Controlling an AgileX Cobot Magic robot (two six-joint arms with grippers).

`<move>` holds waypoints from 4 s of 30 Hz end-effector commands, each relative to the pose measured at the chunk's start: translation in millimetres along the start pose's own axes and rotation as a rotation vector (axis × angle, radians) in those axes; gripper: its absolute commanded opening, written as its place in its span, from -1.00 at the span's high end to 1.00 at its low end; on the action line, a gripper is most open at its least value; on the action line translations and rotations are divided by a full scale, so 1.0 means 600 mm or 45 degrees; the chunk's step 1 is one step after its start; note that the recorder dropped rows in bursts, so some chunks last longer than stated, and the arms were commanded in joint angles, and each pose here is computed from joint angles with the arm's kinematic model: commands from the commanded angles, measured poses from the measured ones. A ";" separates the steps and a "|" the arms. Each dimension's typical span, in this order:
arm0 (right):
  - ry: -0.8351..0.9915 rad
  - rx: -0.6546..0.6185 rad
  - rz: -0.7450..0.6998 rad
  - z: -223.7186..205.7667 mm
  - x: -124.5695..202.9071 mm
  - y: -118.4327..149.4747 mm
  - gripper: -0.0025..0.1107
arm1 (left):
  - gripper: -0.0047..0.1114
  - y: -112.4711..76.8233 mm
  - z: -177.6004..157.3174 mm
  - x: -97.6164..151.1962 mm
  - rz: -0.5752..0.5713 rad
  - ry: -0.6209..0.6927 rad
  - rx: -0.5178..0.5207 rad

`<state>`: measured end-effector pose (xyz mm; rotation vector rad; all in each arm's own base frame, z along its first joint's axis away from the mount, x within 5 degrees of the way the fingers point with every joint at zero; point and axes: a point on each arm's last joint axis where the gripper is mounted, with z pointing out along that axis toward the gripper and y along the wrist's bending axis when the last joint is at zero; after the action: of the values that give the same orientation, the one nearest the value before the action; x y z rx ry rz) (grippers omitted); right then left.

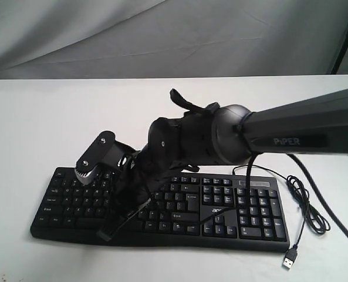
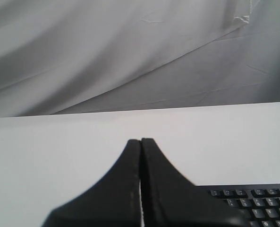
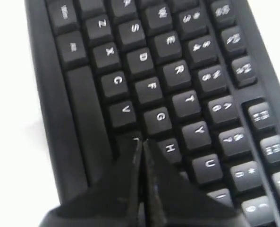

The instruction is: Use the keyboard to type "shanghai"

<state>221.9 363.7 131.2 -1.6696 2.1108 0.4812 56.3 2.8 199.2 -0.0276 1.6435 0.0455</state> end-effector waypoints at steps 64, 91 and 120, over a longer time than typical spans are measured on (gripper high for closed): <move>0.009 0.016 -0.001 0.010 -0.018 -0.035 0.96 | 0.92 -0.001 0.000 0.000 -0.003 -0.009 0.008; -0.084 -0.037 -0.154 0.033 -0.117 -0.009 0.96 | 0.92 -0.001 0.000 0.000 -0.003 -0.009 0.008; -0.026 -0.140 -0.186 0.100 -0.137 0.003 0.96 | 0.92 -0.001 0.000 0.000 -0.003 -0.009 0.008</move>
<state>244.8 461.9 118.8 -1.8458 1.9671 0.5678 56.3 2.8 199.2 -0.0276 1.6435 0.0455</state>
